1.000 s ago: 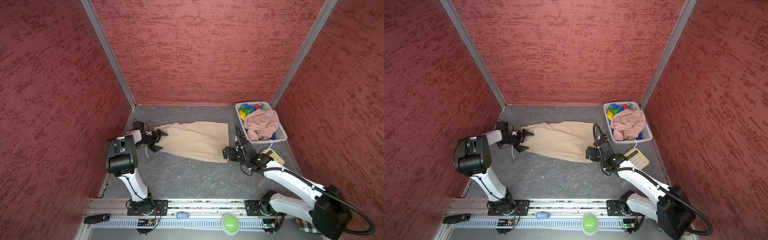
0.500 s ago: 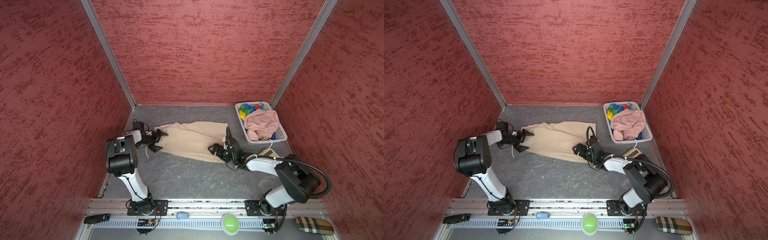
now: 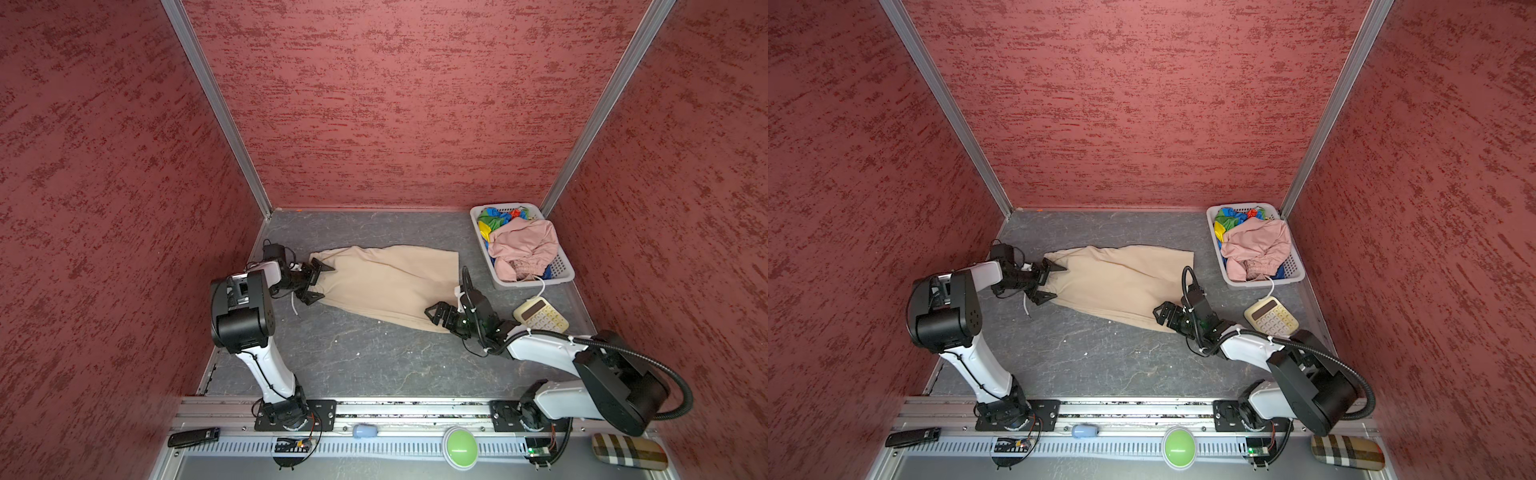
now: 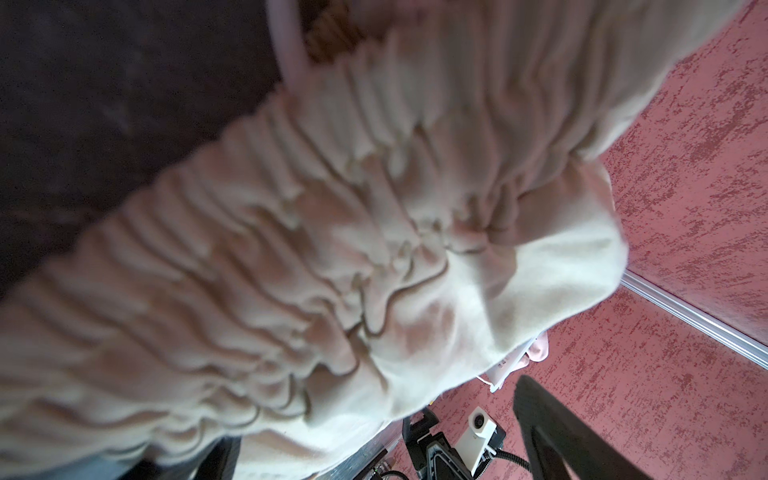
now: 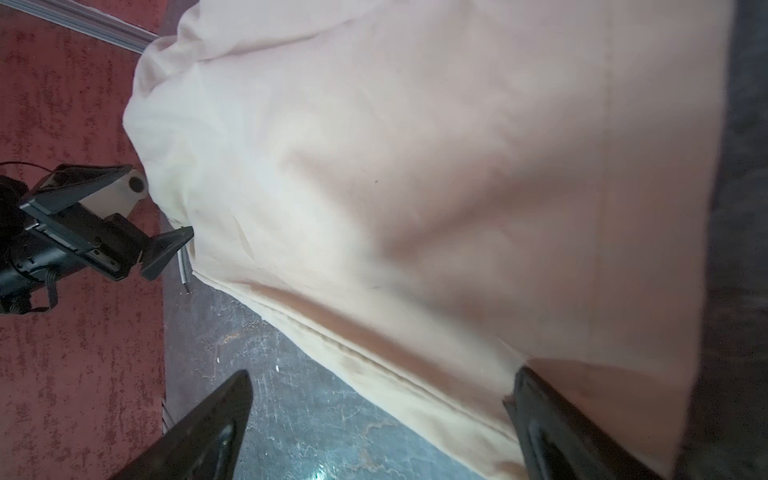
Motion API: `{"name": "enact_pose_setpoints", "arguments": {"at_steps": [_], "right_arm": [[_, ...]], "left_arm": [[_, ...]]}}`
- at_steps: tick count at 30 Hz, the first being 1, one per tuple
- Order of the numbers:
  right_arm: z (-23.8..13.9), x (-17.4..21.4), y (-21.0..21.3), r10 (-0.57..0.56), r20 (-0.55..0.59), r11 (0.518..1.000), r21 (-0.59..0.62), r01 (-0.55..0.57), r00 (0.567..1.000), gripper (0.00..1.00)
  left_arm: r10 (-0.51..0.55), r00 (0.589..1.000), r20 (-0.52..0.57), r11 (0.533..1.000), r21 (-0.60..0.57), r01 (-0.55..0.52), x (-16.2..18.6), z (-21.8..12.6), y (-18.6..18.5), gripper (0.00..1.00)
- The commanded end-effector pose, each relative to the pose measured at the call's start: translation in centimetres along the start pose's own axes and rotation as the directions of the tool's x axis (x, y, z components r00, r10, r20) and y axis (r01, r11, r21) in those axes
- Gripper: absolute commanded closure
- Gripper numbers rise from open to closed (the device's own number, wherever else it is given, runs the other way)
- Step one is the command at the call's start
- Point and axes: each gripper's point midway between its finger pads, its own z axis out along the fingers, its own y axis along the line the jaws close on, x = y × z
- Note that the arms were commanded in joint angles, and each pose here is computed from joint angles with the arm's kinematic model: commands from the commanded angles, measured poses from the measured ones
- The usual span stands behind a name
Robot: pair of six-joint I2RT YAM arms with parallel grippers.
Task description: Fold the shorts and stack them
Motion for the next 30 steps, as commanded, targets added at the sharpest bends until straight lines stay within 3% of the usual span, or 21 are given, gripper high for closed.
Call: {"name": "enact_pose_setpoints", "arguments": {"at_steps": [1, 3, 5, 8, 11, 14, 17, 20, 23, 30], "right_arm": [[-1.4, -1.5, -3.1, -0.046, 0.015, 0.984, 0.171, 0.042, 0.999, 0.01], [-2.3, -3.6, -1.4, -0.1, 0.046, 0.981, 0.173, 0.091, 0.994, 0.01], [-3.0, -5.9, 0.2, -0.14, 0.078, 0.978, 0.165, 0.126, 0.987, 0.01], [-3.1, -8.7, 1.7, -0.163, 0.1, 0.978, 0.149, 0.147, 0.982, 0.01], [-2.0, -11.0, 4.3, -0.206, 0.095, 0.974, 0.116, 0.194, 0.974, 0.01], [0.6, -13.2, 8.1, -0.222, 0.093, 0.975, 0.012, 0.222, 0.971, 0.01], [2.9, -14.9, 12.0, -0.205, 0.098, 0.967, -0.135, 0.217, 0.974, 0.01], [5.8, -15.8, 14.9, -0.159, 0.069, 0.942, -0.286, 0.173, 0.985, 0.01], [8.8, -16.5, 15.8, -0.127, 0.04, 0.924, -0.36, 0.133, 0.991, 0.01], [14.4, -17.1, 12.1, -0.106, -0.002, 0.943, -0.319, 0.1, 0.994, 0.01]], "left_arm": [[0.065, 0.996, 0.066, 0.998, 0.003, -0.066, -0.8, -1.3, -1.5, 0.01], [0.173, 0.976, 0.133, 0.985, -0.009, -0.174, -0.7, -3.3, -4.6, 0.01], [0.285, 0.935, 0.211, 0.958, -0.104, -0.268, -1.2, -5.6, -6.5, 0.01], [0.319, 0.904, 0.284, 0.94, -0.216, -0.264, -3.2, -8.2, -7.0, 0.01], [0.343, 0.885, 0.316, 0.935, -0.207, -0.289, -3.8, -8.9, -8.8, 0.01], [0.363, 0.899, 0.247, 0.932, -0.09, -0.351, -1.7, -5.9, -12.9, 0.0], [0.353, 0.928, 0.118, 0.934, 0.015, -0.357, 1.2, -0.7, -15.5, 0.01], [0.367, 0.93, 0.038, 0.93, 0.008, -0.367, 2.2, 3.5, -16.3, 0.01], [0.35, 0.936, 0.04, 0.936, -0.056, -0.348, 0.3, 5.0, -15.1, 0.01], [0.259, 0.963, 0.067, 0.961, -0.116, -0.251, -4.7, 4.7, -10.0, 0.01]]}}
